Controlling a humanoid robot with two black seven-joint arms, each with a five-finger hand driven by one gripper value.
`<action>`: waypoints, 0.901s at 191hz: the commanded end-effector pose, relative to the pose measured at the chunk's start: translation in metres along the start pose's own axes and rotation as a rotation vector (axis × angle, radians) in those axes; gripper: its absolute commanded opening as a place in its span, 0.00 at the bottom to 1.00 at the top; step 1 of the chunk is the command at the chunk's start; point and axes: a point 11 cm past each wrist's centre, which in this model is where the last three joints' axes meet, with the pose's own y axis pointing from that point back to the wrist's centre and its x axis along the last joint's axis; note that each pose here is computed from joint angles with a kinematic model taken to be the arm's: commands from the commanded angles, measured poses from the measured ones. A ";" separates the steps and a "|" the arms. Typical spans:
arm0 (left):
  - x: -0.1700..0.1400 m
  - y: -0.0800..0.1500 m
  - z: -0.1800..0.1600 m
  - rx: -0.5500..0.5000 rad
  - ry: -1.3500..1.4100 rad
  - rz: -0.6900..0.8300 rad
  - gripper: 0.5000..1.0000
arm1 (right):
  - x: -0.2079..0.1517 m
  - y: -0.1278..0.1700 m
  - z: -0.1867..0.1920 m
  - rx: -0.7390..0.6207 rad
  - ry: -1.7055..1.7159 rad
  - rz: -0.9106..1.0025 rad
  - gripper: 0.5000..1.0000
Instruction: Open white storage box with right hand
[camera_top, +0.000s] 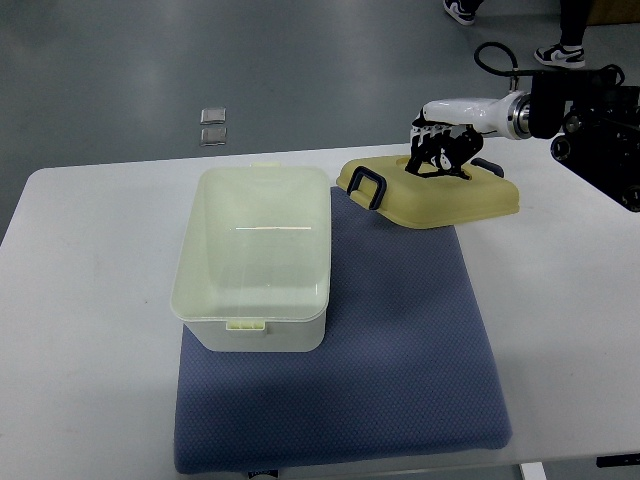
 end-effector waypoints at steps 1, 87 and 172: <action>0.000 0.000 0.000 0.000 0.000 0.000 1.00 | -0.012 -0.003 0.004 -0.008 -0.002 -0.012 0.00; 0.000 0.000 -0.001 0.001 0.000 0.000 1.00 | -0.041 -0.016 -0.003 0.019 -0.040 -0.024 0.06; 0.000 0.000 0.000 0.000 0.000 0.000 1.00 | -0.040 -0.013 0.002 0.015 -0.048 -0.025 0.81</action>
